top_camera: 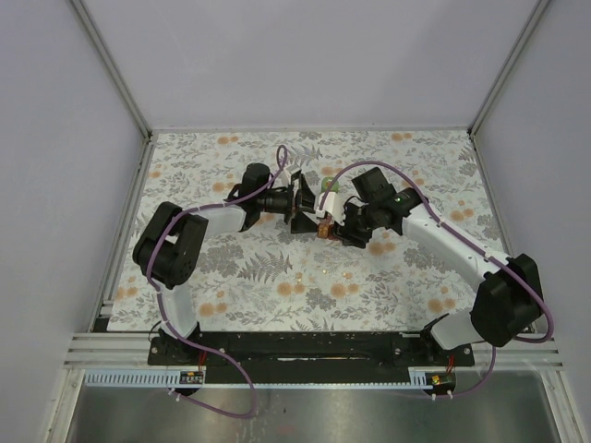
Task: Sort the pills into containers
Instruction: Close the pill container at the center of the board.
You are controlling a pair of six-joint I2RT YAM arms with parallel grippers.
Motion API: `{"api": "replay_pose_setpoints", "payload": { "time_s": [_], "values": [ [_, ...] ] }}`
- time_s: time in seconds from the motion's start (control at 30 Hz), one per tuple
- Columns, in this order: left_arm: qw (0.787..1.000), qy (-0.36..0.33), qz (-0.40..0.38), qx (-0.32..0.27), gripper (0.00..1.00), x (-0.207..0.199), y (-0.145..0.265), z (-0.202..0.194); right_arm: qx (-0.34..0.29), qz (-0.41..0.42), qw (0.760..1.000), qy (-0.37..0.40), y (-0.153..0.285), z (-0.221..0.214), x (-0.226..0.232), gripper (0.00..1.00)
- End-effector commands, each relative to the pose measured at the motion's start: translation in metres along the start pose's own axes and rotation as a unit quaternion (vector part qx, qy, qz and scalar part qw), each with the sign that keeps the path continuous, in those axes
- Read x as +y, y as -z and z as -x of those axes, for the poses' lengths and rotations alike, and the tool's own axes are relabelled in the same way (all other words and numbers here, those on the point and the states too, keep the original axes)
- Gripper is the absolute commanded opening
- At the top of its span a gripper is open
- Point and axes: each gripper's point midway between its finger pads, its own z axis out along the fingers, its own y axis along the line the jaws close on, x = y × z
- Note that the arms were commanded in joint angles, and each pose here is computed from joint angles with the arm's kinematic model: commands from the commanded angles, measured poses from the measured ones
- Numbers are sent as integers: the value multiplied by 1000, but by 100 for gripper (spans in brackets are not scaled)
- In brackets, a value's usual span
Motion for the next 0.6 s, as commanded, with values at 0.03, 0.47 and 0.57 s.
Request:
{"api": "replay_pose_setpoints", "payload": {
  "time_s": [0.03, 0.47, 0.57],
  "values": [
    [999, -44, -21, 11, 99, -21, 3, -9, -5, -21, 1000, -5, 6, 13, -10, 4],
    [998, -41, -32, 19, 99, -26, -1, -10, -7, -30, 999, -13, 5, 15, -14, 2],
    [998, -45, -40, 21, 99, -32, 0, -11, -2, -32, 999, -13, 4, 11, -14, 3]
  ]
}}
